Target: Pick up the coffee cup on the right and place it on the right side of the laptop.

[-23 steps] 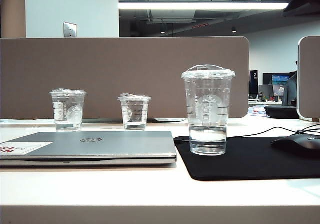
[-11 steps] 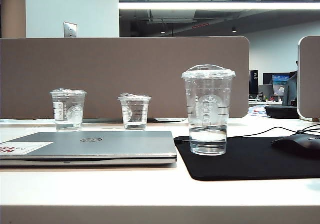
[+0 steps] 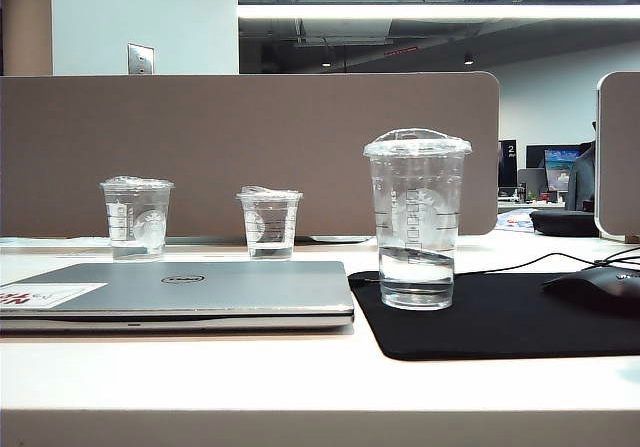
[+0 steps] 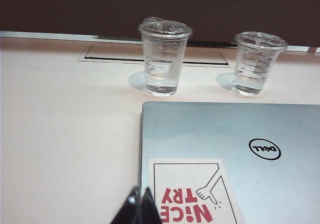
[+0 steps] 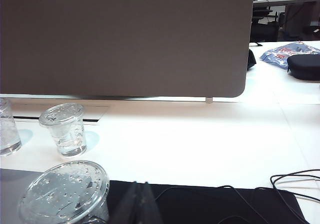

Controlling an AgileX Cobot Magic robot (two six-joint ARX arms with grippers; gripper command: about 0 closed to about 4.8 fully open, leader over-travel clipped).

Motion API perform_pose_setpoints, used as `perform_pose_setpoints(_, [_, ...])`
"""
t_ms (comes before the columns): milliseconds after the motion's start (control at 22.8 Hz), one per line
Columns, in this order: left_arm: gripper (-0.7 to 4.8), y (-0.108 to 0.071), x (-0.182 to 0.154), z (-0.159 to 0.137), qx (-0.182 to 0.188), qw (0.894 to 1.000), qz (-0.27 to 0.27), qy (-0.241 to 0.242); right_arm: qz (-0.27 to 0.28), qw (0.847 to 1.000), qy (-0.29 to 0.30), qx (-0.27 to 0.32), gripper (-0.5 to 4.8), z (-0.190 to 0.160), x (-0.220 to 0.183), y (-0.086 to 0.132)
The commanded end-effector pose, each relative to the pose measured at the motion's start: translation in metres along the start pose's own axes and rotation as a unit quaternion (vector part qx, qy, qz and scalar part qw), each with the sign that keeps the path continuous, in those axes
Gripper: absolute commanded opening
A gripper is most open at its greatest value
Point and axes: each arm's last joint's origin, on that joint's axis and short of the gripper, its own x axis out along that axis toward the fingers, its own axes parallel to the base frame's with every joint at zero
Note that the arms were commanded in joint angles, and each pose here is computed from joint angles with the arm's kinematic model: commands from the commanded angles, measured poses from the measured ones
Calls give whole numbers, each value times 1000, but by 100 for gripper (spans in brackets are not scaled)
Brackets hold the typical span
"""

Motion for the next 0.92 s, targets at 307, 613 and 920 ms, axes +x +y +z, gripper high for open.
perform_pose_setpoints(307, [-5,0,0,2,2,1000,0,-6,5,1000,-10,0,-9,3,-1,0])
perform_pose_setpoints(613, [-5,0,0,2,2,1000,0,-6,0,1000,-14,1,-9,4,-2,-2])
perform_pose_setpoints(920, [-5,0,0,2,2,1000,0,-6,-123,990,-65,2,-9,-13,-49,-34])
